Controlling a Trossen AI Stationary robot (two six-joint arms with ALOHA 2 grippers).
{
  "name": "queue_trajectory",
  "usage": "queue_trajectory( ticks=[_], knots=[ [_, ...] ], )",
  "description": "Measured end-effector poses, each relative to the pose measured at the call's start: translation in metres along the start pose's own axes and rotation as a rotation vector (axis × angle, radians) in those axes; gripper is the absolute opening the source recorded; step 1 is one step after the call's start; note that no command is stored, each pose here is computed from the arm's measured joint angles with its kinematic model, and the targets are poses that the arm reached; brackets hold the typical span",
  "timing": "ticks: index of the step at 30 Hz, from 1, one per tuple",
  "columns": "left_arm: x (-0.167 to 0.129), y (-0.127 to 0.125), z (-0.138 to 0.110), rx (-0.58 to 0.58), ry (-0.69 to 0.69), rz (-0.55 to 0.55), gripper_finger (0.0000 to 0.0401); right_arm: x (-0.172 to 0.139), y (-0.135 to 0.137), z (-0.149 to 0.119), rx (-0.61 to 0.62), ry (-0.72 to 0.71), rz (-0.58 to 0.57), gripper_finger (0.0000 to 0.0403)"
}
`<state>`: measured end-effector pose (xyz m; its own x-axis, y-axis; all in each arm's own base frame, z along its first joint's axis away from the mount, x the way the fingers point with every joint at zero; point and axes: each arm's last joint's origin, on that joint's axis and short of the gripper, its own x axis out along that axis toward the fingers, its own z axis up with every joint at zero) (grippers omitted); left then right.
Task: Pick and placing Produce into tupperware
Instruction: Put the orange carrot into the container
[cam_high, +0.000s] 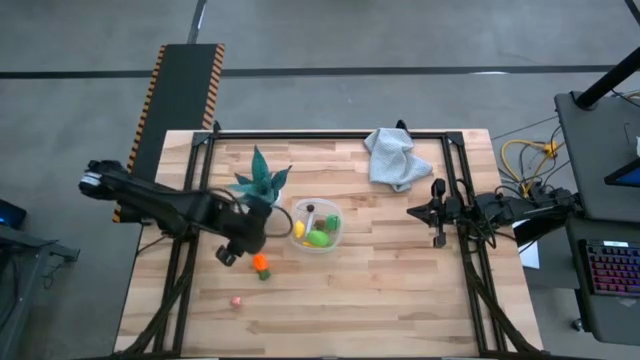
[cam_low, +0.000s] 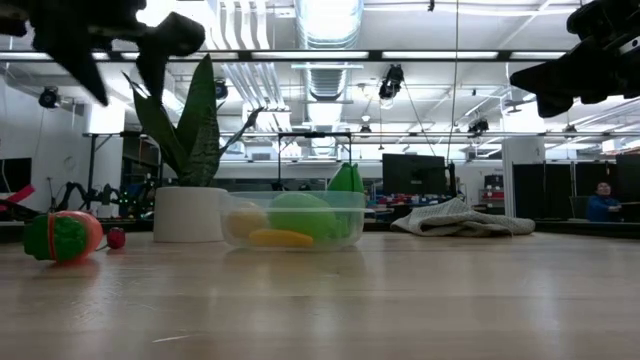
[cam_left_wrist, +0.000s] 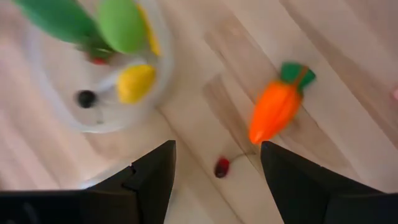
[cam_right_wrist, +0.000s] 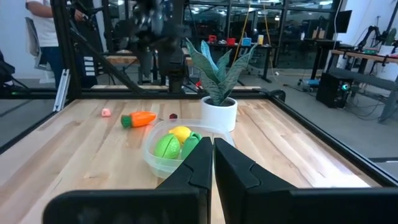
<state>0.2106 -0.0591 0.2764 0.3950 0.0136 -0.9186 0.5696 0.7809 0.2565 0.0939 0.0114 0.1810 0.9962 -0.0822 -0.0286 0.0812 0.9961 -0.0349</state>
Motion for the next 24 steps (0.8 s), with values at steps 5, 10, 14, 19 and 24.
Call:
queue_trajectory(
  ticks=[5, 10, 14, 19, 24],
  knots=[
    [0.025, -0.011, 0.01, 0.056, 0.109, -0.063, 0.0221, 0.0, 0.0, 0.0, 0.081, 0.001, 0.002, 0.0009],
    [0.044, -0.02, 0.019, 0.105, 0.17, -0.101, 0.0221, 0.0, 0.0, 0.0, 0.155, 0.001, 0.002, 0.0009],
    [0.056, -0.028, 0.022, 0.14, 0.221, -0.128, 0.0221, 0.0, 0.0, 0.0, 0.13, 0.001, 0.002, 0.0009],
    [0.071, -0.04, 0.03, 0.183, 0.239, -0.146, 0.0221, 0.0, 0.0, 0.0, 0.071, -0.001, 0.002, 0.0009],
    [0.085, -0.05, 0.034, 0.267, 0.281, -0.169, 0.0221, 0.0, 0.0, 0.0, 0.071, -0.001, 0.002, 0.0009]
  ],
)
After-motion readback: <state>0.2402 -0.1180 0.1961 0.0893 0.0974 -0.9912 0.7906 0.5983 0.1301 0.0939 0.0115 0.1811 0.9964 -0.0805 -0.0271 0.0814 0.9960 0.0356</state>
